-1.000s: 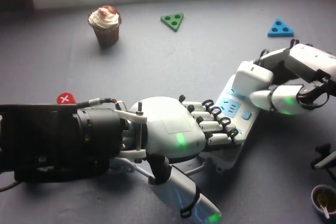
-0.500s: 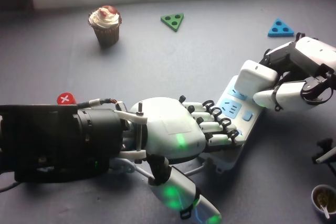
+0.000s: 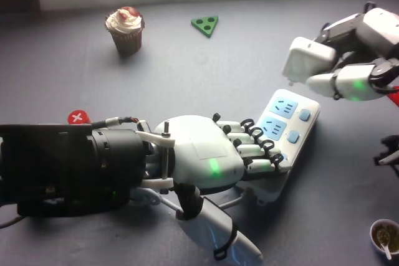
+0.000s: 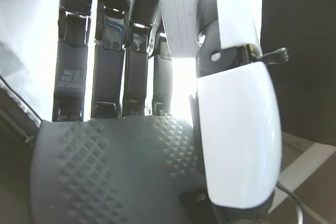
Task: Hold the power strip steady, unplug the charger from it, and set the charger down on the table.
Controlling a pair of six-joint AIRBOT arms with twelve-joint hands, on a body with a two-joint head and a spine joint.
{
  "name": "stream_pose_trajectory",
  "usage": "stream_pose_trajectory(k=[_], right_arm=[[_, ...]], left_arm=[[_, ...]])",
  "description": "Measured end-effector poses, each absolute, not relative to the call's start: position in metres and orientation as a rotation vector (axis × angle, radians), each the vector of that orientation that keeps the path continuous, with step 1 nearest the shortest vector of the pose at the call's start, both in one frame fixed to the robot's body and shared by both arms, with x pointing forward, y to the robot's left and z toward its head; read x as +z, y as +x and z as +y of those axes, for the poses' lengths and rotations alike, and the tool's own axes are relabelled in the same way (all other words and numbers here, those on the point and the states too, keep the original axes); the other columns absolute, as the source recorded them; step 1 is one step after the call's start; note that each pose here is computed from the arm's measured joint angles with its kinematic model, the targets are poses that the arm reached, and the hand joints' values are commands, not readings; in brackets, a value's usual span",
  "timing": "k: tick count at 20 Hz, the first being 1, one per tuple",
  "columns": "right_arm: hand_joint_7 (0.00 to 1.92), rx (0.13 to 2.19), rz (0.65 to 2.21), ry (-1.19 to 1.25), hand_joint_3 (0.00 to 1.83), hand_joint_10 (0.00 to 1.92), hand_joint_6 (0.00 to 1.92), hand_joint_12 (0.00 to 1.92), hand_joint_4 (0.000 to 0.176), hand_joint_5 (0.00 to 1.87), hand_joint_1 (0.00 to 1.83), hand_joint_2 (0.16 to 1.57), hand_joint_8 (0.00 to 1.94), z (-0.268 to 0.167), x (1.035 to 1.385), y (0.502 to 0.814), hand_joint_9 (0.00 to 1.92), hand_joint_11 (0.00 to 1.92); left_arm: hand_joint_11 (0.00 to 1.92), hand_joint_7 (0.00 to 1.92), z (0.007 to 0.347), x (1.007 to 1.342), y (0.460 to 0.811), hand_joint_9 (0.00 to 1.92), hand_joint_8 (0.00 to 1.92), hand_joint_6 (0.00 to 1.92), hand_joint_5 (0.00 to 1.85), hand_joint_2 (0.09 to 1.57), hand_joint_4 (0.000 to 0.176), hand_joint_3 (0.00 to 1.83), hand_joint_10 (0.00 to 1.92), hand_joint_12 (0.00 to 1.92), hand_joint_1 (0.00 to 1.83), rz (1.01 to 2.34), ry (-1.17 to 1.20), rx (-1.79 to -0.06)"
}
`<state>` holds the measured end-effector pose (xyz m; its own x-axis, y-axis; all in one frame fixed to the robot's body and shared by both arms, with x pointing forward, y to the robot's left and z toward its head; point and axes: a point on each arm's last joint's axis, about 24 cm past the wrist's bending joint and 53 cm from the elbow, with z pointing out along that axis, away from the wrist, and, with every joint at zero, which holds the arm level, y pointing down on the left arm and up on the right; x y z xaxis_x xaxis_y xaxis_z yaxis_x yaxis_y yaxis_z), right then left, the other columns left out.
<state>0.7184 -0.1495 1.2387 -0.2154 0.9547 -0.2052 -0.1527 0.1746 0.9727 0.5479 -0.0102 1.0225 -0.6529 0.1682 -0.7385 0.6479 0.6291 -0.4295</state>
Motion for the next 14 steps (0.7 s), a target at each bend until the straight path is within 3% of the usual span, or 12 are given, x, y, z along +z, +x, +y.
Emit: stream_pose_trajectory(k=[7, 14], right_arm=[[1.14, 1.117, 1.363, 0.767, 0.0, 0.0, 0.92, 0.79, 0.0, 0.97, 1.24, 1.09, 0.8, -0.216, 1.245, 0.705, 1.25, 0.85], [1.15, 0.954, 1.542, 0.46, 0.0, 0.01, 0.88, 0.8, 0.0, 1.01, 1.24, 1.08, 0.77, -0.216, 1.225, 0.675, 1.24, 0.85]], left_arm=[[0.04, 0.06, -0.01, 1.022, 0.548, 0.06, 0.0, 0.0, 0.04, 0.95, 0.0, 0.0, 0.01, 0.07, 0.0, 2.182, 0.634, -0.923], [0.02, 0.05, -0.01, 1.022, 0.548, 0.05, 0.0, 0.0, 0.04, 0.96, 0.0, 0.0, 0.0, 0.06, 0.0, 2.183, 0.633, -0.922]])
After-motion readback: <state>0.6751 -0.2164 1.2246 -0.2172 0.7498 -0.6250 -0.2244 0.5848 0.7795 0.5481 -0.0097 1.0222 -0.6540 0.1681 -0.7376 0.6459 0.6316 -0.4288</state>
